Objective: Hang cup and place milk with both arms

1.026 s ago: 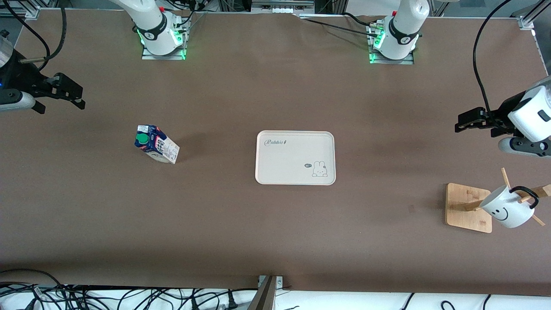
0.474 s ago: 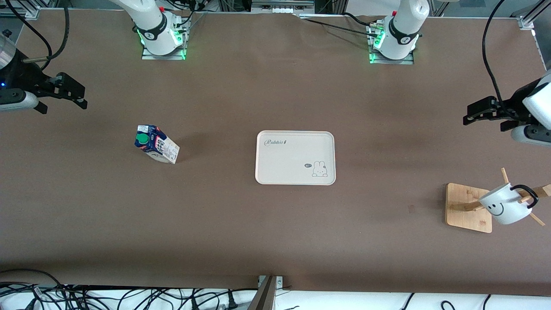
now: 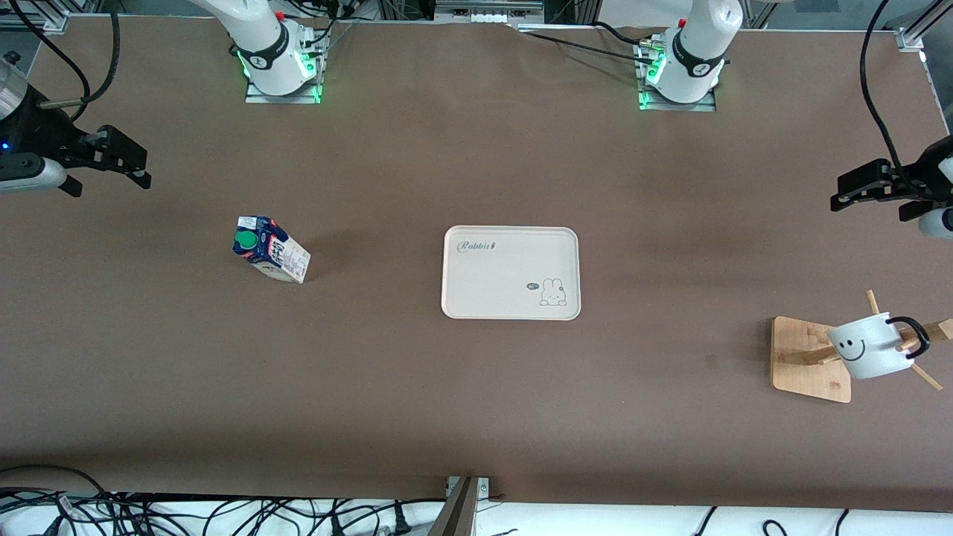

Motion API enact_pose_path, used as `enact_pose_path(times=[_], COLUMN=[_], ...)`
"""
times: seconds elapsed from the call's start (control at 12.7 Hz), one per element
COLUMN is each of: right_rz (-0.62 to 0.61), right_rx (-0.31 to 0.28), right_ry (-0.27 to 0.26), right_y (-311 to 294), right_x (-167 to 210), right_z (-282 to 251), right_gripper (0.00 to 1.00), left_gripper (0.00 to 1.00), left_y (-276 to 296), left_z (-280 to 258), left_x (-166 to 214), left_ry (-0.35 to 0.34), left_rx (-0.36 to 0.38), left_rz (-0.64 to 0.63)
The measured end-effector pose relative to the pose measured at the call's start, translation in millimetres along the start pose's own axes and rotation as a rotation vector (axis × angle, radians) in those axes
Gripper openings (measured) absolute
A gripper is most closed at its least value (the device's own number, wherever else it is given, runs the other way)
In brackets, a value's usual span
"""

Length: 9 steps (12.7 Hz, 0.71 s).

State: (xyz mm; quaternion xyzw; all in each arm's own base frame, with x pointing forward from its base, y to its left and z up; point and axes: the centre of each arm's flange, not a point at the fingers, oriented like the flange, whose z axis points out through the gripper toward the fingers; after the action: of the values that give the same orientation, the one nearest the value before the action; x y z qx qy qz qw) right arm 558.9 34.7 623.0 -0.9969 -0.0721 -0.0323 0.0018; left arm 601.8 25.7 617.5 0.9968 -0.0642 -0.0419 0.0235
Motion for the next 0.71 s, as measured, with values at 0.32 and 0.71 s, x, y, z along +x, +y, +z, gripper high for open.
enact_pose_path(times=[0.32, 0.71], right_rz=[0.003, 0.003], right_rx=[0.0, 0.0], right_ry=[0.0, 0.0], right_y=[1.7, 1.9], right_x=[-0.2, -0.2], right_z=[0.0, 0.0], right_gripper=[1.0, 1.0], left_gripper=[1.0, 1.0], left_y=[-36.1, -18.7], left_z=[-2.6, -11.9], left_x=[-5.1, -26.7], left_ry=[0.04, 0.01], left_rx=[0.011, 0.042], left_rz=[-0.016, -0.024])
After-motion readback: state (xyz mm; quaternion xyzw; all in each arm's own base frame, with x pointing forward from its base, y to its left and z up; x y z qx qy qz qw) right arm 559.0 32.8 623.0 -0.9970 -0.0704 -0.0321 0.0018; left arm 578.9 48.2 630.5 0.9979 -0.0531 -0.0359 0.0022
